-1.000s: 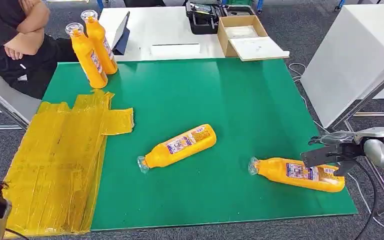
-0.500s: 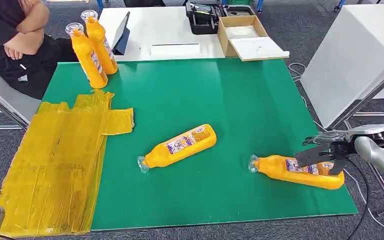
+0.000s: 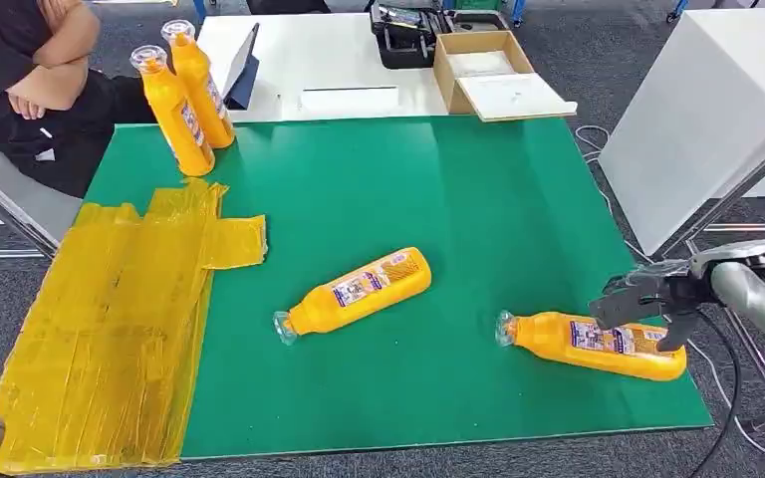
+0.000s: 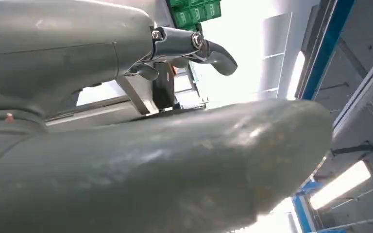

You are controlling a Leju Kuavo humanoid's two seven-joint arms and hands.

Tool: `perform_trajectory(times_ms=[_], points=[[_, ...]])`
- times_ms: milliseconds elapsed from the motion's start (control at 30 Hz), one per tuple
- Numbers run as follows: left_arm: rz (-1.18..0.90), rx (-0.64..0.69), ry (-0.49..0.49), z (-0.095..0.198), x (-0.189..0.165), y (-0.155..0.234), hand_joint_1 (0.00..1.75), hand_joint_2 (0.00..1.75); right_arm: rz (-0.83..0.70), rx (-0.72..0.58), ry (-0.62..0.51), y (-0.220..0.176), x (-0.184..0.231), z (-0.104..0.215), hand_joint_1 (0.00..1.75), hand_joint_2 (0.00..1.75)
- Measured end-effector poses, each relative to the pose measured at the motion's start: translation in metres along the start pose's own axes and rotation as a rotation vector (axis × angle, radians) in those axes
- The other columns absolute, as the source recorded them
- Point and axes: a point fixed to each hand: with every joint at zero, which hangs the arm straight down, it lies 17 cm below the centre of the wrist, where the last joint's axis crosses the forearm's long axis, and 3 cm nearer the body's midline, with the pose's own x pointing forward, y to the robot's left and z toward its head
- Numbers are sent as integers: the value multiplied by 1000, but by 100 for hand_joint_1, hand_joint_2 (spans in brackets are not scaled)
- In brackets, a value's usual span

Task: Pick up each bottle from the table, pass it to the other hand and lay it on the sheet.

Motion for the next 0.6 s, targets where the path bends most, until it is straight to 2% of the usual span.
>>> perform_trajectory(times_ms=[267,600], points=[[12,-2,-1,-3,1,0,0,0,16,0,27,13,-9,17,0,175],[8,1,-4,-3,1,1,0,0,15,43,49,103,-17,-10,0,175]])
